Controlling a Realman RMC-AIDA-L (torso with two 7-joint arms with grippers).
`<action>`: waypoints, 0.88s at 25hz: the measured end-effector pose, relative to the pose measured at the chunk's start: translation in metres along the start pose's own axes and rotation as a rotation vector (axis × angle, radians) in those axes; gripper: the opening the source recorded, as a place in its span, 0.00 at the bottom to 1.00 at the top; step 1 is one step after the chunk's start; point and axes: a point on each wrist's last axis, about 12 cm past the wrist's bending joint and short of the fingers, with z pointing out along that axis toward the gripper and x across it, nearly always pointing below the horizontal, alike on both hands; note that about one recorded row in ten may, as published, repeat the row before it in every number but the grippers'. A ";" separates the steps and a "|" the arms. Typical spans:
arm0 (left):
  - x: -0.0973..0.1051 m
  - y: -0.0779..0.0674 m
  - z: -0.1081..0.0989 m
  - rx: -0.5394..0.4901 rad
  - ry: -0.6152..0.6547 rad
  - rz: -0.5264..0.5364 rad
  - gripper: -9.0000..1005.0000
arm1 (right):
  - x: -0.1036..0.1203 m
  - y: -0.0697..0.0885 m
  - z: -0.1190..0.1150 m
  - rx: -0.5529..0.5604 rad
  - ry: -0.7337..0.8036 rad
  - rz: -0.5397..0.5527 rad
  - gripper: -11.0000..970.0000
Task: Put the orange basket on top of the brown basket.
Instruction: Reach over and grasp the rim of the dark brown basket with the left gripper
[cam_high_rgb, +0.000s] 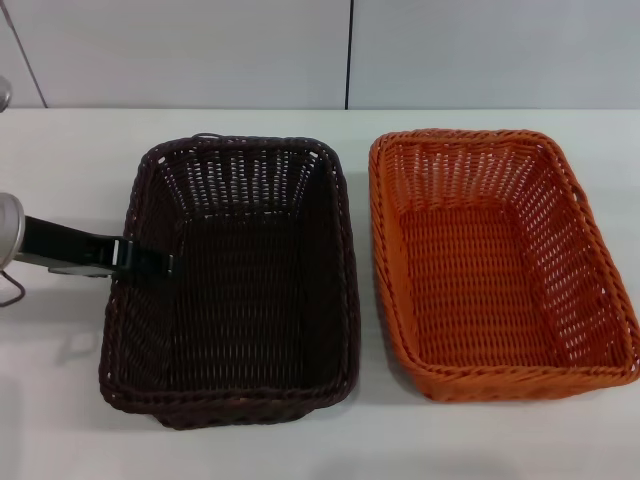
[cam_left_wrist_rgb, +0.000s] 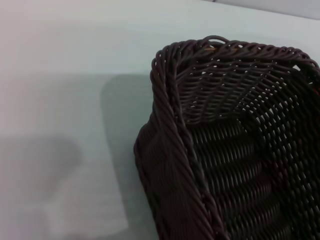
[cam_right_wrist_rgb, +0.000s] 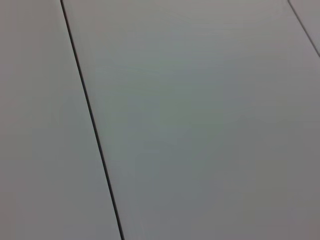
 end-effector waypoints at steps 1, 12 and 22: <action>0.000 0.000 0.000 0.001 -0.002 -0.004 0.82 | 0.000 0.000 0.000 0.001 0.000 0.000 0.76; -0.001 0.000 -0.005 0.018 -0.032 -0.008 0.48 | 0.001 -0.003 -0.002 0.008 0.008 -0.002 0.76; 0.000 0.000 -0.004 0.018 -0.017 0.000 0.27 | 0.003 -0.006 -0.005 0.017 0.016 -0.001 0.76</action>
